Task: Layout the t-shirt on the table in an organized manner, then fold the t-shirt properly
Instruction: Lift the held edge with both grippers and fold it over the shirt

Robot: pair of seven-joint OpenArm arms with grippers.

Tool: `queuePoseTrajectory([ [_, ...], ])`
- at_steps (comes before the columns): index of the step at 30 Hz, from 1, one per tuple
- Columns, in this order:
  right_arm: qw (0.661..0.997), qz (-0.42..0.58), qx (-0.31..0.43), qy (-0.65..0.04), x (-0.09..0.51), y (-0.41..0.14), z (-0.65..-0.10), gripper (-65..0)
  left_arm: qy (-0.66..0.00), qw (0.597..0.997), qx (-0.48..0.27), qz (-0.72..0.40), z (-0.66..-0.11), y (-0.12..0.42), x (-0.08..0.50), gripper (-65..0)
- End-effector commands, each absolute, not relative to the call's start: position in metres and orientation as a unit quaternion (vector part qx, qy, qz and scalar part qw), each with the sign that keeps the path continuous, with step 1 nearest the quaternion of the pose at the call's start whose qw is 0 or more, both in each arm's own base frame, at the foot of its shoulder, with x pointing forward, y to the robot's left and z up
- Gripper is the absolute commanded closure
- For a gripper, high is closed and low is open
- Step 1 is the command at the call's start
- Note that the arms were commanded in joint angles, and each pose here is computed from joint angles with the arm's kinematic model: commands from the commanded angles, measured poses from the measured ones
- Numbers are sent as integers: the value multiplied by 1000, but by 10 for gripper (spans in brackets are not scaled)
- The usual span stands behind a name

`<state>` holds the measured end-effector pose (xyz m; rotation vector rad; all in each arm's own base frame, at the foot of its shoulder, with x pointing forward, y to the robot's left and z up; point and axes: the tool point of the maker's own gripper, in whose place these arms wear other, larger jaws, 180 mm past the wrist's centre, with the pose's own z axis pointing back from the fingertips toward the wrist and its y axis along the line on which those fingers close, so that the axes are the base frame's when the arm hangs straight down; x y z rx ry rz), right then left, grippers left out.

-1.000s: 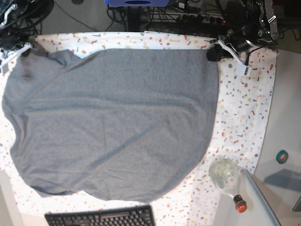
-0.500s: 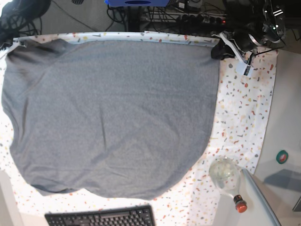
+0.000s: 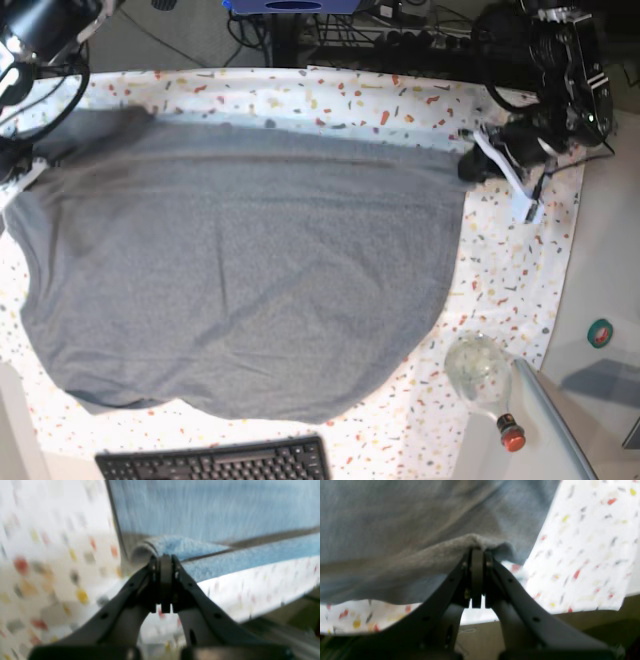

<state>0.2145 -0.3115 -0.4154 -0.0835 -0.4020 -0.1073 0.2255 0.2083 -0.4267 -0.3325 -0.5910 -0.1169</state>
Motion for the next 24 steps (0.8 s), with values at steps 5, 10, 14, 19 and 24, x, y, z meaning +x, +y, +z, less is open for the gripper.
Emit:
queuePoseTrajectory([
  [5,972,-19,-43,-229,264,-320,-398,0,-313,933,-171,-44,-421,215,258,0],
  [10,970,-3,-24,-241,298,-318,-395,0,-294,933,-198,-62,-432,193,275,0],
  [14,969,8,-10,-247,318,-315,-397,0,-288,934,-206,-56,-435,180,290,0],
  [19,967,3,21,-254,334,-310,-408,0,-304,931,-199,-37,-423,183,313,0],
  [24,960,-4,38,-279,347,-307,-410,0,-317,929,-191,-19,-414,188,328,0],
])
